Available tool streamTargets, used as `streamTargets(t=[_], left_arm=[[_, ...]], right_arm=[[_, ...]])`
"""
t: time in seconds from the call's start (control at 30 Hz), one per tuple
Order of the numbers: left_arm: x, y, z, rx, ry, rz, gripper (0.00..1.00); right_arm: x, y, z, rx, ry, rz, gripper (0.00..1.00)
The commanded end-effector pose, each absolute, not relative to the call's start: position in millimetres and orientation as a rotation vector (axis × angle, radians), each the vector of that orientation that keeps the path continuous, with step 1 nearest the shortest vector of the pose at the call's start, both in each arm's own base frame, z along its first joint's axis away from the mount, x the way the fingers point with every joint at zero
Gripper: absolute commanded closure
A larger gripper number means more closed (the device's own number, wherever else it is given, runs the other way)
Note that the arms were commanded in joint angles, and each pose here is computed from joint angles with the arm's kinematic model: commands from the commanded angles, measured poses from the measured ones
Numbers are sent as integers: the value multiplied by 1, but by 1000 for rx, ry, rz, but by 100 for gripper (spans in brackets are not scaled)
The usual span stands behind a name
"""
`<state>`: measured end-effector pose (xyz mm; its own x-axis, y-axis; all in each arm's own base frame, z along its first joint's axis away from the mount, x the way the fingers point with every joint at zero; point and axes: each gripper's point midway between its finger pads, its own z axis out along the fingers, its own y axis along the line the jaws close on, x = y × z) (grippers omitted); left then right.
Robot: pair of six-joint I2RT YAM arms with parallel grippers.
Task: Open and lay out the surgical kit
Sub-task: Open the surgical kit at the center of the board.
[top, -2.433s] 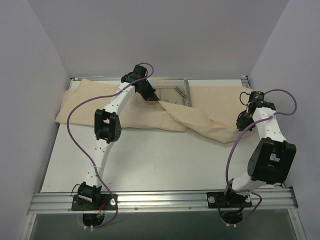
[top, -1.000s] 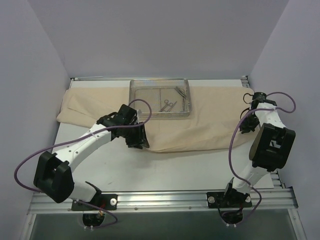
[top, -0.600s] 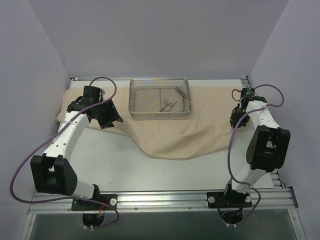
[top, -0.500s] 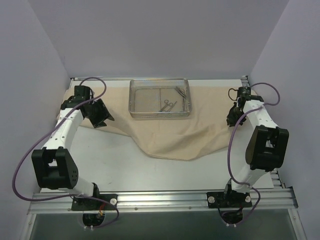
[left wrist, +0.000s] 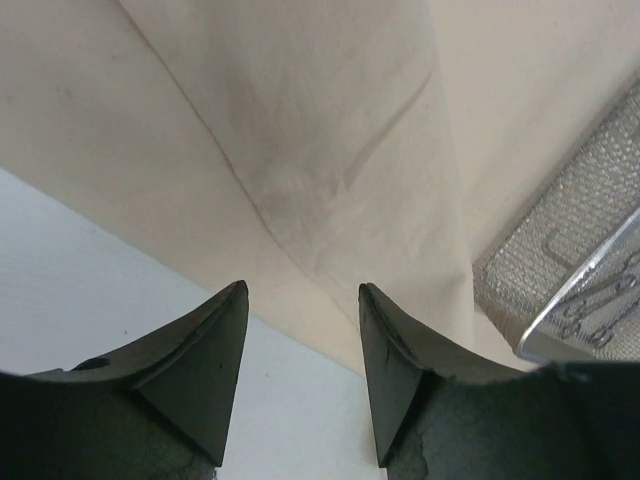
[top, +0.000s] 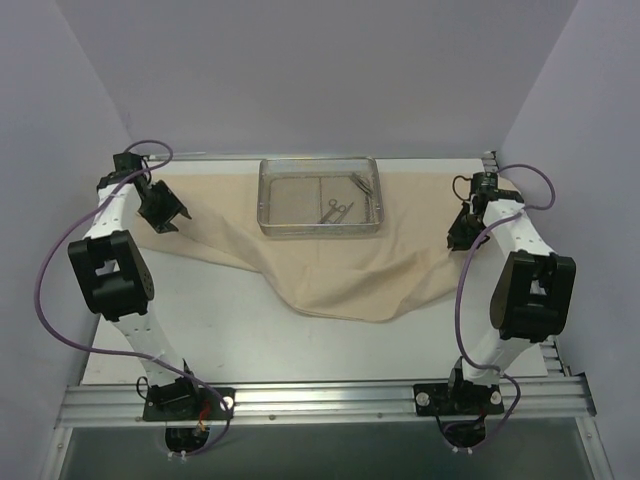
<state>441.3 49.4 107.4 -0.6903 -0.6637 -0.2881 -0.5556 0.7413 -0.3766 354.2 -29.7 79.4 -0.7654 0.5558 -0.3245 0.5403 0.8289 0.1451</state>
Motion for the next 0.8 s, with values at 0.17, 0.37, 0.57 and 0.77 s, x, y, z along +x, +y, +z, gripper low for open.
streamTargets(t=[0.17, 0.37, 0.57, 0.77], left_arm=[[477, 68, 90, -976, 2477, -335, 40], [486, 76, 68, -1007, 2523, -282, 40], [485, 79, 48, -1058, 2562, -258, 39], [480, 79, 30, -1110, 2600, -240, 39]], right_arm=[[365, -25, 98, 798, 2640, 98, 96], [367, -28, 97, 808, 2644, 87, 96], [369, -33, 96, 824, 2642, 77, 96], [369, -36, 96, 836, 2636, 71, 96]])
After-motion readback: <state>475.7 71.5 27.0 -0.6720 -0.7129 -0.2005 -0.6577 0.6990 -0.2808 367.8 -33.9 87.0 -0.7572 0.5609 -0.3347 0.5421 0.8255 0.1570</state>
